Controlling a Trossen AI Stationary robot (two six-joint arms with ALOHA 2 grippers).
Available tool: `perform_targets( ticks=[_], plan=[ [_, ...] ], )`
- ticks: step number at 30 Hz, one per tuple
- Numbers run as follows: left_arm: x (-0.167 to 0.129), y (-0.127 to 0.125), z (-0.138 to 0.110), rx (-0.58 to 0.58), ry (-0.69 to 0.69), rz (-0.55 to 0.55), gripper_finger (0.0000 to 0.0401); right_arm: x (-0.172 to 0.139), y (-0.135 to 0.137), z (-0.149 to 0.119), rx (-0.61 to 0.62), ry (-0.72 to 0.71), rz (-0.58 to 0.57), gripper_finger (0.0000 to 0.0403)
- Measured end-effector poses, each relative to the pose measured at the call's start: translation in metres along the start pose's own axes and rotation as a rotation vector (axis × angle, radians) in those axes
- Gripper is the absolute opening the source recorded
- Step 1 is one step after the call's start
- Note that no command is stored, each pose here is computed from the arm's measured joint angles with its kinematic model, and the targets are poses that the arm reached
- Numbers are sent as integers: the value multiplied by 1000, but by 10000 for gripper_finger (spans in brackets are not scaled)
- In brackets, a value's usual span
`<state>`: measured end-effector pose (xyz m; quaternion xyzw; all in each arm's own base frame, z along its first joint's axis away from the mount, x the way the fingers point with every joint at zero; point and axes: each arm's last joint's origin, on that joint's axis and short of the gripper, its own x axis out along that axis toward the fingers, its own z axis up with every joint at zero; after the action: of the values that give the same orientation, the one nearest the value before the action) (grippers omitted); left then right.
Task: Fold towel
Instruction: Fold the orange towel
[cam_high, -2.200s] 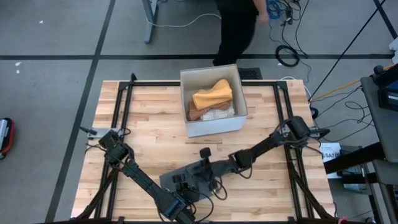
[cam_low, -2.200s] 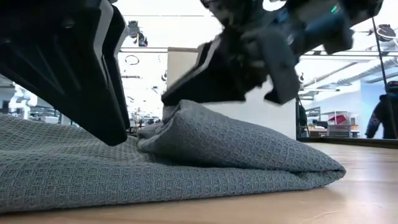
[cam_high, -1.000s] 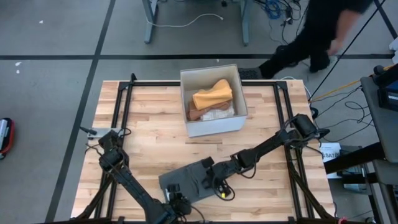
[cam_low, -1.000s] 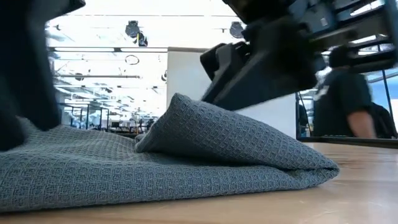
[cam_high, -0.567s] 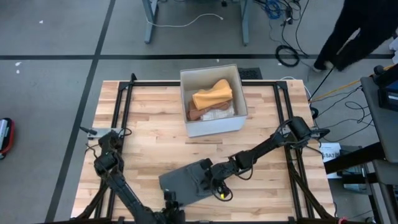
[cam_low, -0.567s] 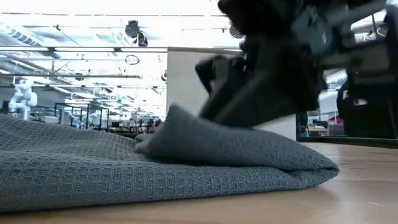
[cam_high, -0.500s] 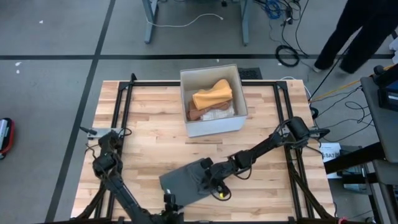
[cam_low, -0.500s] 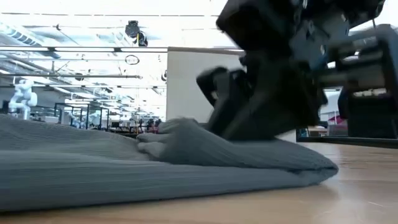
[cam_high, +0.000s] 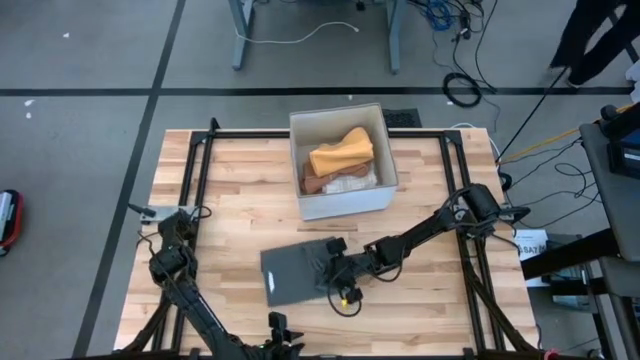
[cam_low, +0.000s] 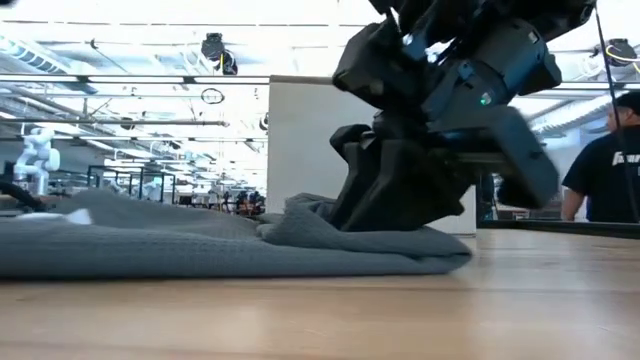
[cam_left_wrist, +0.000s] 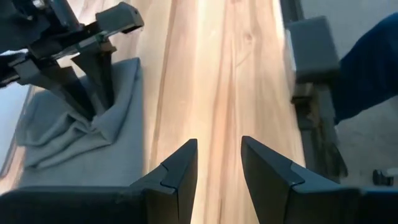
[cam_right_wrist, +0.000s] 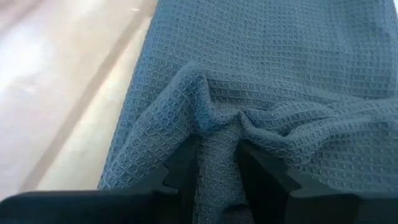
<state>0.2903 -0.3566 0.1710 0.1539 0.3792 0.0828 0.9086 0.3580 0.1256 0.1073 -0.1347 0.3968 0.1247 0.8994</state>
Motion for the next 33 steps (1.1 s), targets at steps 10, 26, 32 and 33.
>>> perform_targets(
  ticks=[10, 26, 32, 33],
  plan=[
    [2, 3, -1, -44, 42, -7, 131, -10, -2, 2, 4, 16, -52, 107],
    [5, -1, -11, -21, -44, 63, 131, -44, 46, 26, -86, -123, 69, 110],
    [20, 9, 1, 148, -99, 145, 131, -47, 57, 27, -100, -143, 88, 136],
    [24, 11, 4, 173, -98, 154, 131, -47, 57, 27, -96, -144, 89, 142]
  ],
)
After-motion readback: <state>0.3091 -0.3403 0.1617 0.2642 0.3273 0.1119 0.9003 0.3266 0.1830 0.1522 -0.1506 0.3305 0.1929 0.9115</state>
